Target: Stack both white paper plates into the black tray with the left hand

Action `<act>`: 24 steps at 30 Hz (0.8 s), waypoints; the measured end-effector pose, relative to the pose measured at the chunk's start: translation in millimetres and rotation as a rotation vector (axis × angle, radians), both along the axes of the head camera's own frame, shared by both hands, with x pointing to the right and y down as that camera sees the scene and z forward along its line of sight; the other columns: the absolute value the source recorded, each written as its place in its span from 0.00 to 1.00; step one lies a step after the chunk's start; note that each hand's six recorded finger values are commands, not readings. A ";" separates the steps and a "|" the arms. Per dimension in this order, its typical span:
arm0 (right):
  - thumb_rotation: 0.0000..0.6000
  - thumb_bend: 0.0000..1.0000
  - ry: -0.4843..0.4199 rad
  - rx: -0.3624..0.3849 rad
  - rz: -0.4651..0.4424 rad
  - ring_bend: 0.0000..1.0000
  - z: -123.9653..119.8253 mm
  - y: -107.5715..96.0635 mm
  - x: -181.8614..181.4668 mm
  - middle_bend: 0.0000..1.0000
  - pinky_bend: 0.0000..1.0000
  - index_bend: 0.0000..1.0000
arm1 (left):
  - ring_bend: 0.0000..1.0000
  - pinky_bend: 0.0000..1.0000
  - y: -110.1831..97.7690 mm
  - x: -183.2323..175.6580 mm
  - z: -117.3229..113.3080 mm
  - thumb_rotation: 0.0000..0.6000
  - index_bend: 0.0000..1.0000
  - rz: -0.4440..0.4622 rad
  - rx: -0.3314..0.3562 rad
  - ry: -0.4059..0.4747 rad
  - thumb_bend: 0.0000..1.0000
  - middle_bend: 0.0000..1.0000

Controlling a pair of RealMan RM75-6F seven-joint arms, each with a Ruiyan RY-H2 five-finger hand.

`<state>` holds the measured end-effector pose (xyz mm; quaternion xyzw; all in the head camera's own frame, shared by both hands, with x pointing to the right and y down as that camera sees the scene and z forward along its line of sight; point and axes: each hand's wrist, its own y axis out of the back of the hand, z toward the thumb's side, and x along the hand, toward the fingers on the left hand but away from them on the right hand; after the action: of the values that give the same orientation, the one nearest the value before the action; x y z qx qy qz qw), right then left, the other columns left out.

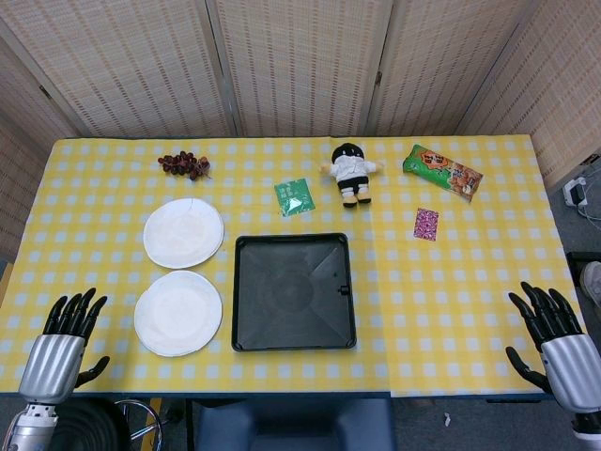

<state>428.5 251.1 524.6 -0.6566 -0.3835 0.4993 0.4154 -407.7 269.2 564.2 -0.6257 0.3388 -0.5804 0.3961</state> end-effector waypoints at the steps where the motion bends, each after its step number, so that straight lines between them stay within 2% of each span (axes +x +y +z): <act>1: 1.00 0.37 0.002 0.002 -0.001 0.00 0.2 -0.2 0.1 0.00 0.00 0.00 | 0.00 0.00 -0.4 -0.5 0.2 1.00 0.07 -0.001 0.000 -0.001 0.23 0.00; 11: 1.00 0.37 0.009 -0.005 -0.014 0.00 5.7 1.3 -4.3 0.00 0.00 0.00 | 0.00 0.00 0.5 4.5 0.0 1.00 0.05 0.018 -0.008 0.026 0.23 0.00; 16: 1.00 0.37 0.064 0.019 -0.022 0.00 7.7 0.9 -5.7 0.00 0.00 0.00 | 0.00 0.01 9.2 6.9 -6.0 1.00 0.05 0.030 -0.010 0.036 0.23 0.00; 17: 1.00 0.37 0.065 0.023 -0.024 0.00 7.5 0.7 -6.6 0.00 0.00 0.00 | 0.00 0.05 11.7 7.8 -6.2 1.00 0.05 0.032 -0.016 0.034 0.23 0.02; 19: 1.00 0.37 0.050 0.030 -0.029 0.00 6.6 0.1 -9.9 0.00 0.00 0.00 | 0.03 0.19 16.9 10.2 -6.6 1.00 0.05 0.039 -0.025 0.027 0.23 0.09; 20: 1.00 0.37 0.040 0.032 -0.034 0.00 6.3 -0.1 -12.1 0.00 0.00 0.00 | 0.10 0.28 18.9 11.8 -6.7 1.00 0.06 0.044 -0.025 0.025 0.23 0.15; 22: 1.00 0.37 0.028 0.034 -0.049 0.00 7.0 -0.3 -17.2 0.00 0.00 0.00 | 0.31 0.46 22.9 16.7 -7.2 1.00 0.09 0.055 -0.015 0.025 0.23 0.33; 24: 1.00 0.37 0.025 0.030 -0.052 0.00 8.3 -0.8 -19.0 0.00 0.00 0.00 | 0.55 0.66 26.5 20.4 -6.6 1.00 0.15 0.060 -0.005 0.025 0.23 0.57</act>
<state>409.5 250.3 532.9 -0.6537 -0.3688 0.4905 0.4428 -387.3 295.7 557.6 -0.6435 0.3235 -0.5614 0.4075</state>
